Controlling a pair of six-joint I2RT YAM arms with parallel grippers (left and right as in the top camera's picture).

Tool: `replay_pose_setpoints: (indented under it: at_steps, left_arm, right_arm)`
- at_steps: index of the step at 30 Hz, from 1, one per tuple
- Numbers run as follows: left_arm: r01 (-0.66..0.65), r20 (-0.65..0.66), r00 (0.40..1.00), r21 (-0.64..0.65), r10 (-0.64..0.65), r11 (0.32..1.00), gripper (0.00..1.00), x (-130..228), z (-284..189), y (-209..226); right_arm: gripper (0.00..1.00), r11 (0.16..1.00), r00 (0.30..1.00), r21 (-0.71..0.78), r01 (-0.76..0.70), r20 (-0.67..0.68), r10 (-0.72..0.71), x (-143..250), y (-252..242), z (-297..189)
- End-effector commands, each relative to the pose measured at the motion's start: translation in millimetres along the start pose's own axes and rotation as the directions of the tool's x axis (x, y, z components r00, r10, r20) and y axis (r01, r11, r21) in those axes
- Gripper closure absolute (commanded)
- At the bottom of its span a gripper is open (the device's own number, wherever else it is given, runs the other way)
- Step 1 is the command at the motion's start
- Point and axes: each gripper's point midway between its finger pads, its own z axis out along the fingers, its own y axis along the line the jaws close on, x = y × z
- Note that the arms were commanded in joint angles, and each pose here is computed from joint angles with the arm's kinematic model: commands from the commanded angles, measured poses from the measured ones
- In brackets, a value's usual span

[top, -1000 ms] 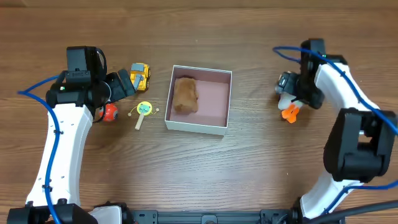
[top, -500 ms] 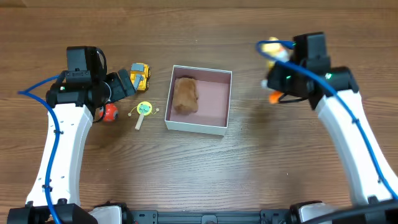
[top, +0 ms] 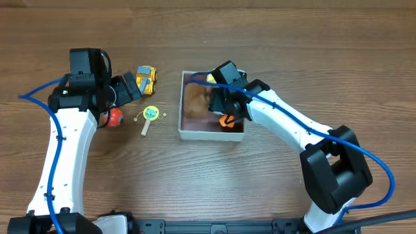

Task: Pack container
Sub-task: 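Place the duck plush into the box and retract the right arm, then grasp the yellow toy truck with the left gripper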

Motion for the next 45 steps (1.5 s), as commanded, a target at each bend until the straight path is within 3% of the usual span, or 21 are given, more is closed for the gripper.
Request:
replay_pose_setpoints:
  at_steps: [1,5,8,9,13,14,16,19,25,31,34,37,39,40,42,45]
  left_arm:
    - [-0.019,0.015,1.000,0.018,0.019,1.000,0.00,-8,-4,-4]
    - [-0.019,0.015,1.000,0.018,0.019,1.000,0.00,-8,-4,-4]
    - [-0.019,0.015,1.000,0.018,0.019,1.000,0.00,-8,-4,-4]
    - [-0.019,0.015,1.000,0.018,0.019,1.000,0.00,-8,-4,-4]
    - [0.040,0.046,0.998,0.058,-0.043,0.997,0.00,-17,-4,-11]
    - [0.039,0.039,0.998,0.062,-0.042,0.997,0.00,-15,-4,-12]
    - [-0.155,0.106,0.984,0.093,0.145,0.984,0.00,-29,-5,-23]
    - [-0.271,0.141,0.956,0.092,0.257,0.958,0.00,-48,-4,-32]
    - [-0.486,-0.154,0.856,0.082,0.493,0.870,0.05,-53,78,-57]
    - [-0.552,-0.338,0.777,0.037,0.531,0.833,0.06,-17,158,-44]
    - [-0.554,-0.385,0.761,0.034,0.523,0.832,0.13,-4,180,-36]
    - [-0.553,-0.366,0.768,0.032,0.525,0.832,0.23,-8,183,-38]
    - [-0.552,-0.367,0.769,0.031,0.523,0.833,0.37,-8,183,-38]
    - [-0.552,-0.365,0.770,0.031,0.524,0.833,0.50,-9,181,-39]
    - [-0.537,-0.363,0.781,0.024,0.507,0.843,0.47,-15,173,-41]
    - [-0.508,-0.319,0.815,0.010,0.484,0.862,0.53,-49,127,-58]
  right_arm:
    - [0.00,0.991,0.991,0.006,0.134,0.021,-0.135,-9,1,-14]
    - [0.00,0.973,0.968,-0.020,0.232,0.106,-0.229,-36,20,-69]
    - [0.00,0.975,0.931,-0.042,0.220,0.307,-0.197,-78,28,-150]
    - [0.00,0.982,0.907,-0.061,0.178,0.396,-0.140,-96,13,-193]
    - [0.00,0.999,0.881,-0.028,-0.038,0.471,0.047,-119,-83,-255]
    - [0.00,0.995,0.893,-0.020,-0.100,0.439,0.099,-118,-110,-255]
    - [0.00,0.972,0.924,0.005,-0.237,0.309,0.224,-100,-163,-240]
    - [0.00,0.949,0.930,0.033,-0.313,0.215,0.299,-88,-189,-220]
    - [0.00,0.949,0.938,0.027,-0.315,0.160,0.307,-85,-187,-205]
    - [0.00,0.948,0.940,0.037,-0.317,0.142,0.310,-80,-188,-205]
    - [0.00,0.947,0.941,0.042,-0.319,0.132,0.311,-77,-188,-204]
    - [0.00,0.947,0.942,0.047,-0.317,0.129,0.309,-76,-189,-204]
    - [0.00,0.947,0.942,0.048,-0.317,0.127,0.309,-76,-189,-204]
    - [0.00,0.947,0.943,0.049,-0.317,0.126,0.309,-76,-189,-204]
    - [0.00,0.947,0.943,0.050,-0.318,0.123,0.310,-75,-189,-204]
    - [0.00,0.946,0.943,0.053,-0.319,0.116,0.311,-73,-189,-204]
